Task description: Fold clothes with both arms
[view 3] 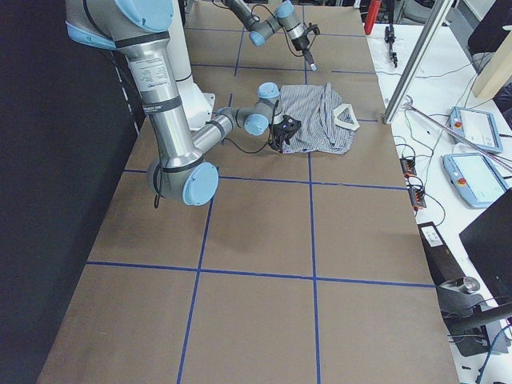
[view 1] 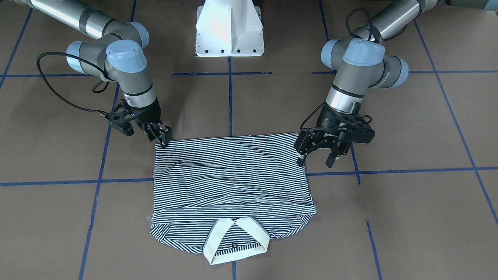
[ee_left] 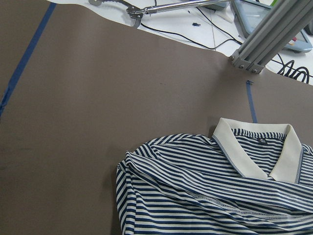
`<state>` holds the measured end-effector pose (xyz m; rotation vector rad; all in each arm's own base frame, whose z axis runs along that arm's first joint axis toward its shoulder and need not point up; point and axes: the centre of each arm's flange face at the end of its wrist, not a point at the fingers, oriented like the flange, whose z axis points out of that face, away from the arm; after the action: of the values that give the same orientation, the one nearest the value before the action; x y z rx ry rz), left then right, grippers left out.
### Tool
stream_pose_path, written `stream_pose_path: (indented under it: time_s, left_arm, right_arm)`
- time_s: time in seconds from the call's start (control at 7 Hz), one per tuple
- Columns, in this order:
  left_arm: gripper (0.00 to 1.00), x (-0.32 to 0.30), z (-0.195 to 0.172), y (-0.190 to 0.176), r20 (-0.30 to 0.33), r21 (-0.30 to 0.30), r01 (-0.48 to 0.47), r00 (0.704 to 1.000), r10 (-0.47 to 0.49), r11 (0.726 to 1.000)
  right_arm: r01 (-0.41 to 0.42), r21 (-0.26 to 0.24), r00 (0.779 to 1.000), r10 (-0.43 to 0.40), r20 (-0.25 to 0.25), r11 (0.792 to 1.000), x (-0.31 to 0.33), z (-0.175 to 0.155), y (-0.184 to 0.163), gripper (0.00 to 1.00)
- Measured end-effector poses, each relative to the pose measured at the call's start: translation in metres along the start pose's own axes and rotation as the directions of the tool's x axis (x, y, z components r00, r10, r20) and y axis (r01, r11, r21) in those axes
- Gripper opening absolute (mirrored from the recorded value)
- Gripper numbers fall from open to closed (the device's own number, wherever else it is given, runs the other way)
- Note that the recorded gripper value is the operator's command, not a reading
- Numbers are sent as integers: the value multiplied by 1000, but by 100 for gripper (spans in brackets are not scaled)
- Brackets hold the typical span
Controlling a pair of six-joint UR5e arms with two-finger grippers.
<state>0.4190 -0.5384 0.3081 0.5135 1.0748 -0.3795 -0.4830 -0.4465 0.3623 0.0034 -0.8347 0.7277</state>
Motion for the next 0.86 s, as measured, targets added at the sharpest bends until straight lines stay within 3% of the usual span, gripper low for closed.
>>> stream_pose_path:
  time_s: [0.29,0.43,0.57,0.71,0.86]
  left_arm:
    - [100,0,0,0,1,0,-1,1000,1,1000]
    - [100,0,0,0,0,0,-1,1000,1,1000]
    - [100,0,0,0,0,0,-1,1000,1,1000]
    - [100,0,0,0,0,0,-1,1000,1,1000]
    - [100,0,0,0,0,0,-1,1000,1,1000]
  right_arm:
    - [0,1,1000,0,-5,1000,1,4,-1,57]
    - [0,3,1000,0,-10,1000,2,8,-1,45]
    - [0,3,1000,0,-12,1000,2,9,-2,9]
    - [-1,2,1000,1,-12,1000,2,9,-2,0]
    - [0,1,1000,0,-11,1000,2,9,-1,0]
